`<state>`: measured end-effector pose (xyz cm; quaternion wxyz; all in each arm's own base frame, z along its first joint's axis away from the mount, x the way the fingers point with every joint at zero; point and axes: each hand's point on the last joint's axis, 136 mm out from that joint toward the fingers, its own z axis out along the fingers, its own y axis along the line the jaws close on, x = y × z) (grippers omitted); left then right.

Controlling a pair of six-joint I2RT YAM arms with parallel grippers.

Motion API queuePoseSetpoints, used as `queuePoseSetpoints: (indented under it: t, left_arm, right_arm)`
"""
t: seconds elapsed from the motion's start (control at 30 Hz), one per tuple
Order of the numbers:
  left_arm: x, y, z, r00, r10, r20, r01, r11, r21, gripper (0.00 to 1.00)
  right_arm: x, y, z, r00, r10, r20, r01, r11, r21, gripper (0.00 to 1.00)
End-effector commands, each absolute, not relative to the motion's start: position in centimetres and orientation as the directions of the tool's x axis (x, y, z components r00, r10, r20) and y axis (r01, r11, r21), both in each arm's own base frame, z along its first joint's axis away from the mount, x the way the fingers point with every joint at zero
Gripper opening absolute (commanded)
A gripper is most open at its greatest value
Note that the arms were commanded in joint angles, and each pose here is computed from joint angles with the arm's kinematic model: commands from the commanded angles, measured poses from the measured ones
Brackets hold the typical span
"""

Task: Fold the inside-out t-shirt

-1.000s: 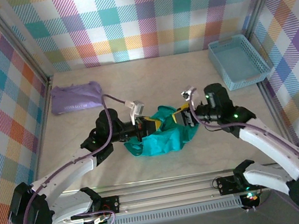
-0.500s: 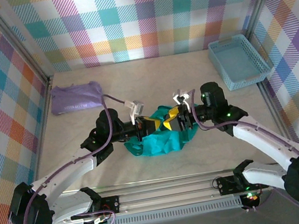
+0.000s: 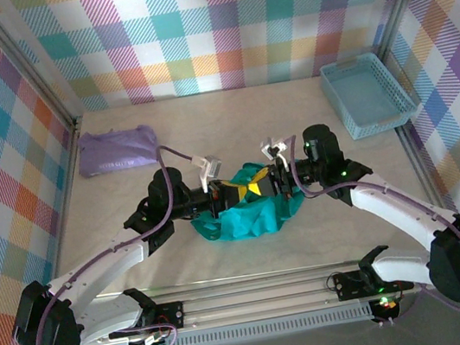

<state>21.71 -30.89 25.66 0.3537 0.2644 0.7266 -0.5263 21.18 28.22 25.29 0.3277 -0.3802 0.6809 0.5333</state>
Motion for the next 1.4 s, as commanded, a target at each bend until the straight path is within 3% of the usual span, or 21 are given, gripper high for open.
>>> queuePoseSetpoints:
  t: [0.0, 0.1, 0.27, 0.4, 0.57, 0.7, 0.77, 1.0, 1.1, 1.2, 1.37]
  left_arm:
    - [22.0, -30.4, 26.5, -0.578, -0.003, -0.816, 0.772, 0.321, -0.548, 0.0]
    - [22.3, -30.1, 26.0, -0.575, 0.006, -0.818, 0.765, 0.358, -0.536, 0.01]
    - [22.2, -28.6, 24.1, -0.565, 0.057, -0.823, 0.751, 0.449, -0.484, 0.41]
    - [20.6, -28.4, 23.0, -0.57, 0.099, -0.816, 0.765, 0.426, -0.483, 0.57]
    - [21.0, -28.4, 22.0, -0.565, 0.137, -0.813, 0.754, 0.486, -0.442, 0.58]
    - [23.7, -26.7, 21.2, -0.567, 0.119, -0.815, 0.666, 0.649, -0.368, 0.56]
    - [25.0, -25.6, 20.6, -0.57, 0.12, -0.813, 0.611, 0.724, -0.321, 0.51]
    - [27.2, -24.2, 19.2, -0.58, 0.128, -0.804, 0.517, 0.821, -0.243, 0.31]
    - [27.9, -23.4, 18.4, -0.598, 0.134, -0.79, 0.466, 0.86, -0.207, 0.27]
    - [28.0, -22.7, 17.8, -0.606, 0.138, -0.783, 0.44, 0.879, -0.185, 0.29]
    - [25.4, -23.5, 19.6, -0.532, 0.123, -0.838, 0.569, 0.785, -0.245, 0.5]
  right_arm:
    - [20.6, 28.3, 26.8, -0.448, -0.158, -0.88, -0.894, 0.102, 0.437, 0.0]
    - [20.3, 27.8, 26.8, -0.451, -0.162, -0.878, -0.892, 0.128, 0.434, 0.0]
    - [19.9, 27.6, 28.6, -0.482, -0.129, -0.867, -0.875, 0.136, 0.466, 0.0]
    - [19.9, 28.1, 30.3, -0.523, -0.094, -0.847, -0.851, 0.118, 0.512, 0.0]
    - [20.6, 28.6, 31.3, -0.59, -0.1, -0.801, -0.805, 0.15, 0.574, 0.0]
    - [20.6, 28.9, 31.2, -0.645, -0.139, -0.752, -0.762, 0.198, 0.617, 0.0]
    - [20.3, 29.1, 31.3, -0.676, -0.162, -0.719, -0.737, 0.19, 0.649, 0.0]
    - [20.2, 30.1, 31.4, -0.757, -0.185, -0.626, -0.651, 0.139, 0.746, 0.0]
    - [20.9, 30.3, 31.3, -0.778, -0.178, -0.602, -0.627, 0.159, 0.763, 0.0]
    - [22.1, 30.6, 30.7, -0.803, -0.159, -0.575, -0.596, 0.2, 0.778, 0.0]
    - [24.4, 30.6, 28.6, -0.846, -0.126, -0.519, -0.528, 0.334, 0.78, 0.0]
